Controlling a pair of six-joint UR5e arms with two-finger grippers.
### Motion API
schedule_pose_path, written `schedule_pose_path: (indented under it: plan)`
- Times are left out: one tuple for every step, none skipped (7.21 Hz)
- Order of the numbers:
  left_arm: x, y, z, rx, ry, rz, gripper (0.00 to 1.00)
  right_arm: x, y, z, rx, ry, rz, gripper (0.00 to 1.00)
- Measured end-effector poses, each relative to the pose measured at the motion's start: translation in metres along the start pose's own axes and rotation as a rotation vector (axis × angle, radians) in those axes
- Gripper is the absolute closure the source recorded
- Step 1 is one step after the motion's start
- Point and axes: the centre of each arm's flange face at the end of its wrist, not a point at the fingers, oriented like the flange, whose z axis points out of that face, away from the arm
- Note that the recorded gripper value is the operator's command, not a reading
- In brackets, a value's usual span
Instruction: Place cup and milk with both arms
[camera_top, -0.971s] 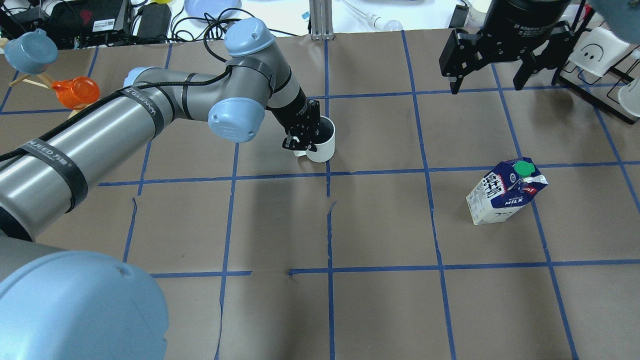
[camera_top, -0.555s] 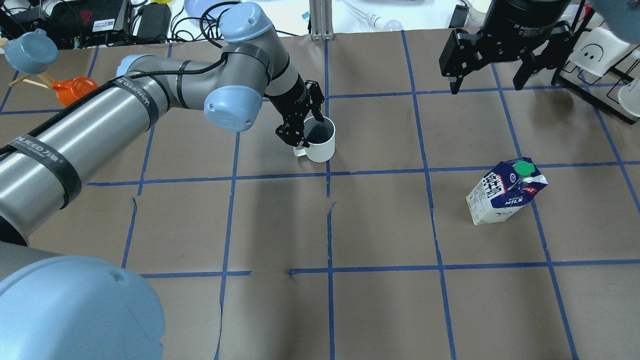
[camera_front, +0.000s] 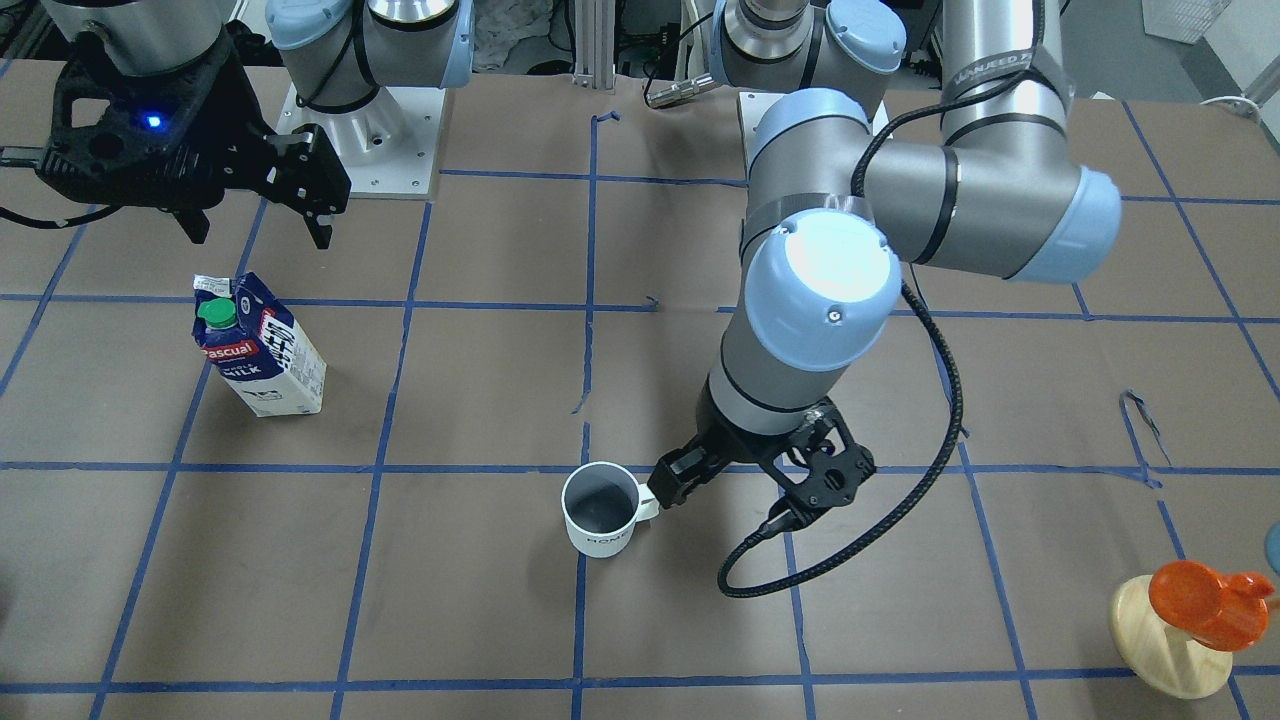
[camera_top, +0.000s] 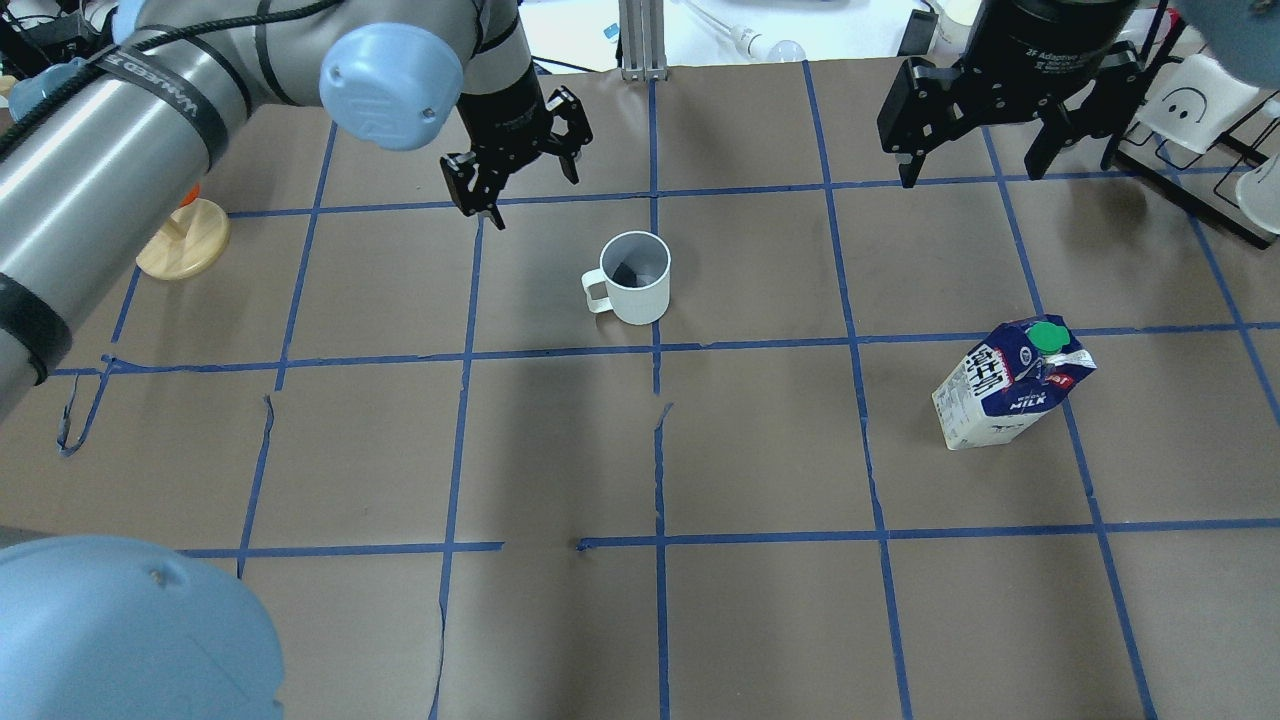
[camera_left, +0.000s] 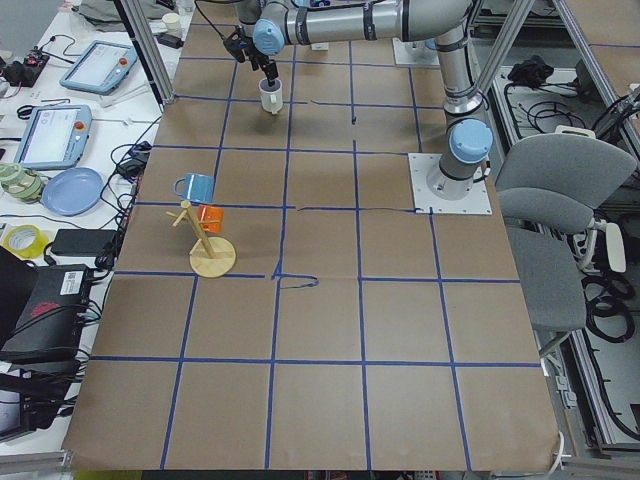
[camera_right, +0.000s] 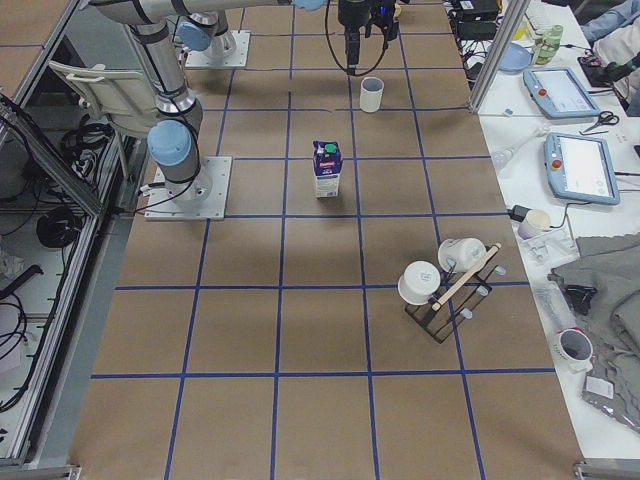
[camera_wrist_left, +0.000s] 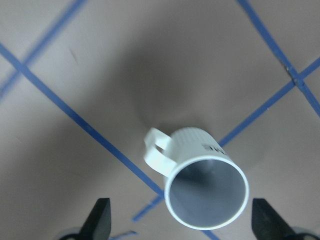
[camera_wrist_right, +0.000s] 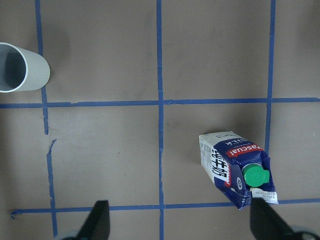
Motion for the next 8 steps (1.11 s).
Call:
schedule_pose_path:
  plan:
    - [-0.025,-0.017,-0.022,0.025,-0.016,0.113,0.0,0.0,0.0,0.002,-0.003,0.001,0.0,0.0]
    - [-0.055,-0.033,-0.041,0.029,-0.027,0.203,0.0,0.0,0.0,0.004,-0.008,0.0,-0.001,0.0]
    - [-0.085,-0.042,-0.057,0.017,-0.039,0.276,0.0,0.0,0.0,0.009,-0.017,0.0,-0.008,0.0]
    - [-0.105,-0.044,-0.072,0.017,-0.049,0.316,0.0,0.001,0.001,0.019,-0.038,0.001,-0.025,0.0]
    - [-0.118,-0.043,-0.082,0.029,-0.07,0.331,0.0,0.005,0.002,0.032,-0.064,0.002,-0.057,0.0]
    - [-0.126,-0.041,-0.086,0.037,-0.095,0.339,0.0,0.014,0.002,0.046,-0.09,0.001,-0.089,0.0]
    - [-0.13,-0.035,-0.089,0.038,-0.104,0.343,0.0,0.028,0.002,0.058,-0.114,-0.003,-0.107,0.0]
    - [-0.136,-0.027,-0.09,0.038,-0.107,0.34,0.0,0.048,0.0,0.072,-0.133,-0.011,-0.126,0.0]
